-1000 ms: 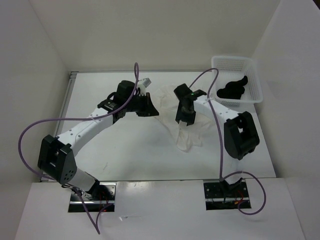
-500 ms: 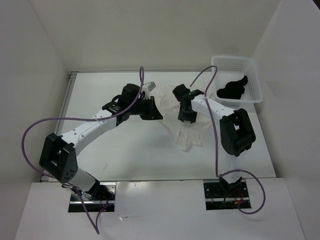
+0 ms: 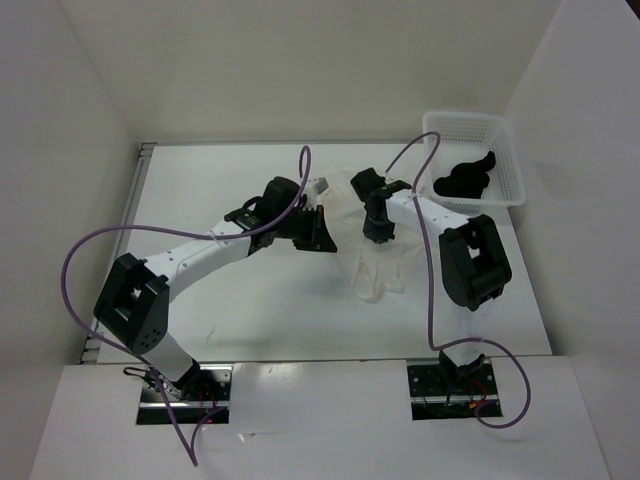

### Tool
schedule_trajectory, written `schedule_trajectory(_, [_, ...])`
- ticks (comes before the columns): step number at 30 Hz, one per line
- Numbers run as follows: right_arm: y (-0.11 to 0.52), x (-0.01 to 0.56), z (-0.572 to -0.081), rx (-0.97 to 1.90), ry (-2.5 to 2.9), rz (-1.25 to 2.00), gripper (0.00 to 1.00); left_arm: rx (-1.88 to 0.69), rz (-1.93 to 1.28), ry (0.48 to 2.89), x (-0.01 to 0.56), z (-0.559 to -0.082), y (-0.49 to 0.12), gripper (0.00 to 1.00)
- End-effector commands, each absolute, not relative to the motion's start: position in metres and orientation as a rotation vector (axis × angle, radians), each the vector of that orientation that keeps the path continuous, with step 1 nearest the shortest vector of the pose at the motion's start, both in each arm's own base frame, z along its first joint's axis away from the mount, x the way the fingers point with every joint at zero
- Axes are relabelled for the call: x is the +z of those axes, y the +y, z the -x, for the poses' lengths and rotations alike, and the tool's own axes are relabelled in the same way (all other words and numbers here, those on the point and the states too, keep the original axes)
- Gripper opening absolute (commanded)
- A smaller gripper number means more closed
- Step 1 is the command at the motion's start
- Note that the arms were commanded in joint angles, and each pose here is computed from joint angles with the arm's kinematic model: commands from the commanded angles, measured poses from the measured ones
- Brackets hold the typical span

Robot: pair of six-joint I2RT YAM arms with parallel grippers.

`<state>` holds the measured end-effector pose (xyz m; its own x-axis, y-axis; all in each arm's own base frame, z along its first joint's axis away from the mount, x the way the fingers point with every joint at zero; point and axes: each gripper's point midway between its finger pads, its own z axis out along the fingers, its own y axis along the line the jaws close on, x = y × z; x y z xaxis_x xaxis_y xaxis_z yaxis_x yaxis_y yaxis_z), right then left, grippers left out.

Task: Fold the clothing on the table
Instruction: Flatten the skirt out

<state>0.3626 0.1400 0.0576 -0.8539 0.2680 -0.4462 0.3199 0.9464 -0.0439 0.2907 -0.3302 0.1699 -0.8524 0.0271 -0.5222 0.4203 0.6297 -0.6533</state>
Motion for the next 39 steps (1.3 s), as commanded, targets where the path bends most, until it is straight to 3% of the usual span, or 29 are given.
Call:
schedule_trajectory(1, [0.137, 0.065, -0.387, -0.112, 2.566, -0.433, 0.09, -1.161, -0.364, 2.346, 0.178, -0.292, -0.335, 0.0])
schedule_trajectory(2, [0.139, 0.084, -0.393, -0.069, 2.515, -0.426, 0.0, -1.161, -0.364, 2.346, 0.178, -0.292, -0.335, 0.0])
schedule_trajectory(8, [0.09, 0.14, -0.391, -0.063, 2.392, -0.541, 0.0, -1.164, -0.366, 2.368, 0.167, -0.291, -0.336, 0.0])
schedule_trajectory(12, [0.045, 0.161, -0.368, -0.269, 2.365, -0.597, 0.0, -1.176, -0.373, 2.369, 0.163, -0.293, -0.339, 0.0])
schedule_trajectory(23, [0.0, 0.13, -0.331, -0.623, 2.427, -0.645, 0.0, -1.208, -0.4, 2.382, 0.157, -0.293, -0.35, 0.0])
schedule_trajectory(30, [0.003, 0.126, -0.355, -0.624, 2.396, -0.63, 0.0, -1.218, -0.406, 2.382, 0.16, -0.292, -0.35, 0.0])
schedule_trajectory(31, [0.004, 0.126, -0.359, -0.622, 2.395, -0.631, 0.08, -1.218, -0.406, 2.382, 0.16, -0.292, -0.35, 0.0])
schedule_trajectory(32, [0.008, 0.13, -0.366, -0.59, 2.391, -0.635, 0.34, -1.216, -0.404, 2.392, 0.156, -0.291, -0.349, 0.0])
schedule_trajectory(35, [0.031, 0.144, -0.37, -0.511, 2.381, -0.576, 0.41, -1.215, -0.403, 2.395, 0.155, -0.288, -0.347, 0.0])
schedule_trajectory(37, [0.045, 0.164, -0.367, -0.474, 2.354, -0.535, 0.54, -1.215, -0.39, 2.413, 0.151, -0.286, -0.346, 0.0])
schedule_trajectory(39, [0.062, 0.171, -0.359, -0.438, 2.375, -0.485, 0.55, -1.218, -0.393, 2.401, 0.152, -0.287, -0.347, 0.02])
